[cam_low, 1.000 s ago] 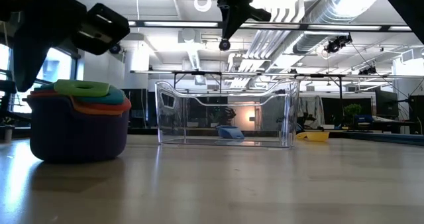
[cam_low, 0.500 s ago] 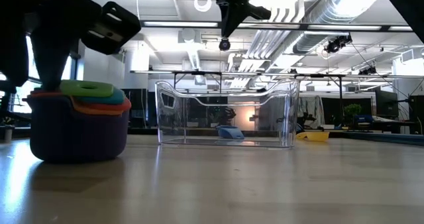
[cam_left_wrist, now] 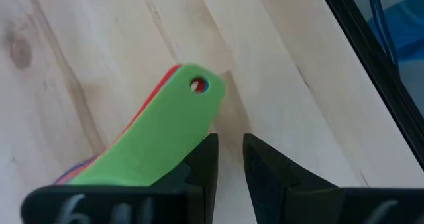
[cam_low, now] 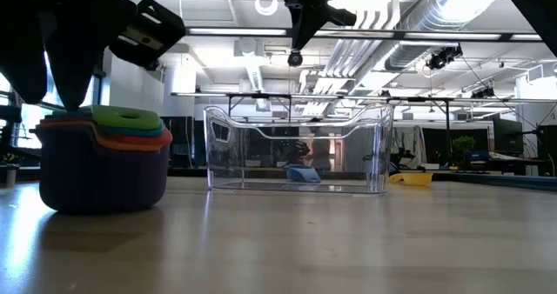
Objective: Nest measuring cups in basket
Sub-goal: Adjust the stacked measuring cups, then stack the dark blue measuring cup on the green measuring cup
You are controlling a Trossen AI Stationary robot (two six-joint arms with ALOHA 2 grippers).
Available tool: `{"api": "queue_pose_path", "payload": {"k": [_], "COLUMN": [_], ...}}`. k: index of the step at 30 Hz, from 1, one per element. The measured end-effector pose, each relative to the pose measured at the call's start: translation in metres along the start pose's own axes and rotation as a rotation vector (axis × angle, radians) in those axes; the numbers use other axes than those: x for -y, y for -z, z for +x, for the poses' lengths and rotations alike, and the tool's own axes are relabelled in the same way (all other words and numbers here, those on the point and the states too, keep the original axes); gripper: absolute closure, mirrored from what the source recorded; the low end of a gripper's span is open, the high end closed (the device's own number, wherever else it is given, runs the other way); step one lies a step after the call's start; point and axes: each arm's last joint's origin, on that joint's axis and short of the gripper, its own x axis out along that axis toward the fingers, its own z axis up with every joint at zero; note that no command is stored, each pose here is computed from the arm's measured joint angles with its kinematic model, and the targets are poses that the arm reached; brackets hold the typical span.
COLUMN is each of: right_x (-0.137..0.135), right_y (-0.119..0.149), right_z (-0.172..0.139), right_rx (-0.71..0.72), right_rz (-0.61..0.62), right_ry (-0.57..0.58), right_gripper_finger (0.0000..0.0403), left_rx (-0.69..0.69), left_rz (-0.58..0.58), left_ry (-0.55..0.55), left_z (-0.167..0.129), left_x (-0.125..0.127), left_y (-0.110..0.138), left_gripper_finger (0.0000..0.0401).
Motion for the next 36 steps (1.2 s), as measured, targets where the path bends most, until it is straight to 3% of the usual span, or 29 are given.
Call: {"api": "queue_pose_path", "payload": {"k": [9, 23, 31, 36], "right_x": [0.009, 0.053, 0.087, 0.106], "right_y": [0.0, -0.034, -0.064, -0.081], "right_z": [0.001, 0.01, 0.014, 0.017], "right_rx": [-0.058, -0.198, -0.108, -0.003], "right_rz": [-0.034, -0.182, -0.18, -0.184], "right_ry": [0.035, -0.169, -0.199, -0.138], "right_gripper_finger": [0.0372, 0.0372, 0.0371, 0.0353], "left_rx": [0.014, 0.063, 0.061, 0.028], "left_rz": [-0.042, -0.204, -0.256, -0.32], "left_ry": [-0.112, -0.325, -0.494, -0.553], "left_z": [-0.044, -0.123, -0.155, -0.163], "left_x": [-0.021, -0.098, -0.14, -0.165], "left_y": [0.003, 0.024, 0.044, 0.057], "left_gripper_finger": [0.0341, 0.0341, 0.0341, 0.0341]}}
